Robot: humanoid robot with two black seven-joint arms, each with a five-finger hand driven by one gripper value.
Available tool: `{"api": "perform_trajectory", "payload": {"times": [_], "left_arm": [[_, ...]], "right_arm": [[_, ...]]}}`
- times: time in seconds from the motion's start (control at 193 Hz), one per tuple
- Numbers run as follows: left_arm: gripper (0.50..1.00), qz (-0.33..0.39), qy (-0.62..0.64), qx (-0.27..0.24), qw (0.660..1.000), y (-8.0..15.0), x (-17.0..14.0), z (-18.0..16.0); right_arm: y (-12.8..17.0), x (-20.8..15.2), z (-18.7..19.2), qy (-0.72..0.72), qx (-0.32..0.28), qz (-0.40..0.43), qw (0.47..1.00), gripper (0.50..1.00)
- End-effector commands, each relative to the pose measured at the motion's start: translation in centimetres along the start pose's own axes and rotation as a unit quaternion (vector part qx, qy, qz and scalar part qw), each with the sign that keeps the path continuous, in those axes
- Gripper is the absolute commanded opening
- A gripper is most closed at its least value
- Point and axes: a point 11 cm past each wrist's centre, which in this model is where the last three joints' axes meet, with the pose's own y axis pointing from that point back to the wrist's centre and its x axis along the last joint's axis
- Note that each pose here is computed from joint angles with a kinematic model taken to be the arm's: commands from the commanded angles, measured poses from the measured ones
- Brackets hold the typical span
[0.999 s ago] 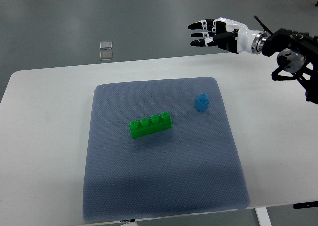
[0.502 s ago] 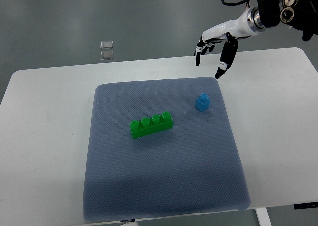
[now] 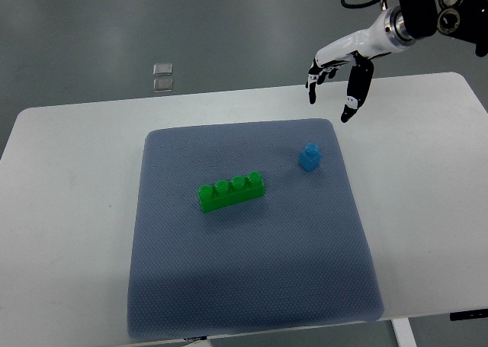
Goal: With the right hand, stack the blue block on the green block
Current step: 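Lower the right hand and close its fingers around the blue block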
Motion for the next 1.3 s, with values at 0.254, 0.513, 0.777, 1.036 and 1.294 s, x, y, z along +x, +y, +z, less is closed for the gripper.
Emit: {"api": "perform_trajectory", "payload": {"times": [0.254,0.513,0.777,1.036,1.294], "left_arm": [[1.0,0.002,0.001,0.002,1.0,0.0,0.1,-0.2],[1.0,-0.006,-0.002,0.005,1.0,0.0,-0.4,-0.4],[1.0,-0.009,-0.003,0.009,1.0,0.0,-0.6,-0.9],[1.0,-0.01,-0.003,0.01,1.0,0.0,-0.7,-1.0],[1.0,-0.011,-0.003,0.011,1.0,0.0,-0.7,-1.0]], "right_arm": [[-5.0,-3.7,1.9,-0.061,0.005,0.051,0.997,0.924],[-7.4,-6.3,1.7,-0.103,0.026,0.066,0.992,0.915],[-9.2,-7.3,1.1,-0.075,0.021,0.07,0.994,0.903],[-10.4,-9.0,2.2,-0.062,0.0,0.059,0.996,0.903],[-11.1,-10.1,2.9,-0.038,-0.015,0.055,0.998,0.907]]}}
